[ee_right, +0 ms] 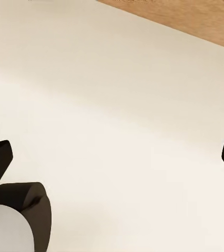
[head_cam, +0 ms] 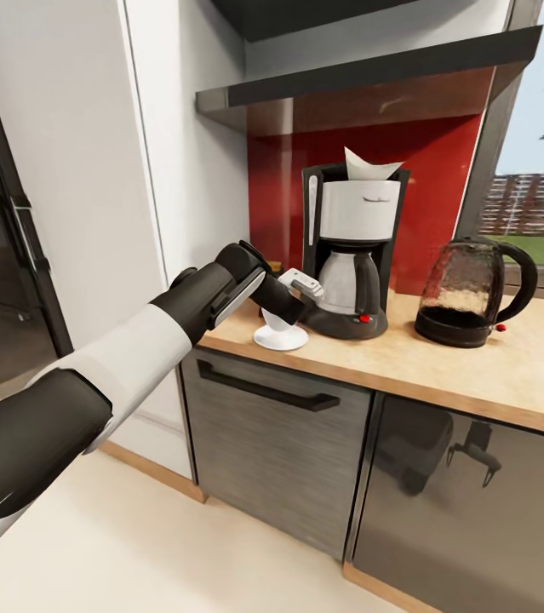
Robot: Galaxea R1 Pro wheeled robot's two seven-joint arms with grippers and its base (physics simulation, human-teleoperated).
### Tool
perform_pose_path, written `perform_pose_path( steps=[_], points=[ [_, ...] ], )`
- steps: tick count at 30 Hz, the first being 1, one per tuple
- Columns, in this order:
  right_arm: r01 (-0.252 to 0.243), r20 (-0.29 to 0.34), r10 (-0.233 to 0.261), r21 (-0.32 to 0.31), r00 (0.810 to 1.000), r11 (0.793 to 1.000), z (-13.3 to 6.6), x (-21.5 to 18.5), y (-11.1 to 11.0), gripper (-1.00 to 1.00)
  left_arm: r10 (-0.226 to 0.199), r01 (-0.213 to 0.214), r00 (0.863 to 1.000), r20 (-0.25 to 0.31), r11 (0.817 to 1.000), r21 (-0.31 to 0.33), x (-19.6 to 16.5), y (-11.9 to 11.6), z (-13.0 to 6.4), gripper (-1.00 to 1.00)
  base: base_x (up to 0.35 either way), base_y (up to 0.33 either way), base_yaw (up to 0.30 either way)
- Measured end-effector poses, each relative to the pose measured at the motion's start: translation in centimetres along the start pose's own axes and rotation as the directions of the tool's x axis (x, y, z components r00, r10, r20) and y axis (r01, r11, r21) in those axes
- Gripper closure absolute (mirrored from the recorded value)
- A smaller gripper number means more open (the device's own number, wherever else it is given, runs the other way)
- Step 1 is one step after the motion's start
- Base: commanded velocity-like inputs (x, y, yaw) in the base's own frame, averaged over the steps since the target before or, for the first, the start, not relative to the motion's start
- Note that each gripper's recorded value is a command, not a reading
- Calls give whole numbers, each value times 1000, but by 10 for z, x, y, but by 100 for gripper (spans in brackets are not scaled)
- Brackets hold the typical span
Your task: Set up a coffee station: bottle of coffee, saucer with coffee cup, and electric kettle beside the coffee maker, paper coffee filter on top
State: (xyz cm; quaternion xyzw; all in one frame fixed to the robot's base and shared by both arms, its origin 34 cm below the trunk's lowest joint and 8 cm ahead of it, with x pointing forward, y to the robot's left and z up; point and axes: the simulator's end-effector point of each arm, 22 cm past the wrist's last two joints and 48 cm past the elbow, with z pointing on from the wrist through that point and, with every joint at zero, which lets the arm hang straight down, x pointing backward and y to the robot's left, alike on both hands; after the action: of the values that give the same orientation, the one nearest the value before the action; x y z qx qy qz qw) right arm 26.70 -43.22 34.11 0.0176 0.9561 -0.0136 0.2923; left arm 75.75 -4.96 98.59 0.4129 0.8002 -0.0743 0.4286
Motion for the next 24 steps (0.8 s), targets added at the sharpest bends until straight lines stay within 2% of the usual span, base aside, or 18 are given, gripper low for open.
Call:
perform_pose_path(
  steps=[9, 24],
  points=[
    [0, 0, 0, 0, 1000, 1000, 0, 0, 0, -100, 0, 0, 1000, 0, 1000, 0, 0, 0, 0, 100, 11, -2, 0],
    [0, -1, 0, 0, 1000, 1000, 12, 13, 0, -100, 1, -1, 1000, -2, 1000, -1, 14, -7, 9, 100, 0, 0, 0]
  ],
)
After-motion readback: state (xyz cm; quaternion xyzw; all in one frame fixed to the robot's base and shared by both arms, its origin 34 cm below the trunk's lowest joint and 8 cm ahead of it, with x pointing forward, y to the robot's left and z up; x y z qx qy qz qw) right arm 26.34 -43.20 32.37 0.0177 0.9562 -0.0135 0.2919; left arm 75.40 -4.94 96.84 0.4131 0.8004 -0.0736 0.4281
